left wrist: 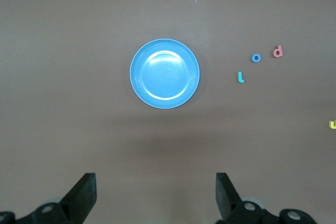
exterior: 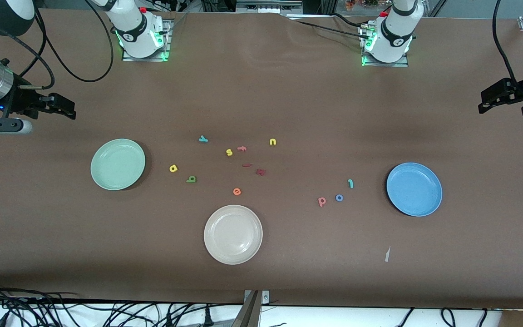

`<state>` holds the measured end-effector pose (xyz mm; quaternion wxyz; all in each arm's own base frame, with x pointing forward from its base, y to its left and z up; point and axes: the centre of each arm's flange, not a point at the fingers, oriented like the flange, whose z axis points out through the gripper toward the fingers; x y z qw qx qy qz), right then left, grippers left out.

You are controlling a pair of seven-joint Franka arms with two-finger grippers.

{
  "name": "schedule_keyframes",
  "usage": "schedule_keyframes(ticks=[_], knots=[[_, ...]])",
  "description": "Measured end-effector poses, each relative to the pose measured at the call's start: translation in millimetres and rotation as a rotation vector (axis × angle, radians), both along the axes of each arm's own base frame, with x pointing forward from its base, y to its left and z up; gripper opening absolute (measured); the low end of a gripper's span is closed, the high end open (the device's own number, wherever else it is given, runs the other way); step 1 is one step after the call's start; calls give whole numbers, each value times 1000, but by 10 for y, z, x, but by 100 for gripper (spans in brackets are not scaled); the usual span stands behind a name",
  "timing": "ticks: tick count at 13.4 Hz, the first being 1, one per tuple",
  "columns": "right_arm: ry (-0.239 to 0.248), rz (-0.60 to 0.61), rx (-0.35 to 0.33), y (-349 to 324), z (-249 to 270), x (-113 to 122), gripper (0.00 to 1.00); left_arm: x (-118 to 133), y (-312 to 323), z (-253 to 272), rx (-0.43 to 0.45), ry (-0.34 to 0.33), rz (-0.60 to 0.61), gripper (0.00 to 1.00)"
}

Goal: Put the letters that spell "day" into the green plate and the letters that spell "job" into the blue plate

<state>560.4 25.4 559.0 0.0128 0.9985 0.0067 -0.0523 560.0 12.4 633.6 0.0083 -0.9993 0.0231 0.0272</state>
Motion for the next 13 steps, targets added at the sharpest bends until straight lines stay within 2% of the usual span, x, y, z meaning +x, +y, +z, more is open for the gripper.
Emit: schedule_keyframes(ticks=[13], knots=[[4, -3, 0, -18, -20, 7, 100, 2, 6, -5, 0, 1, 1, 100]])
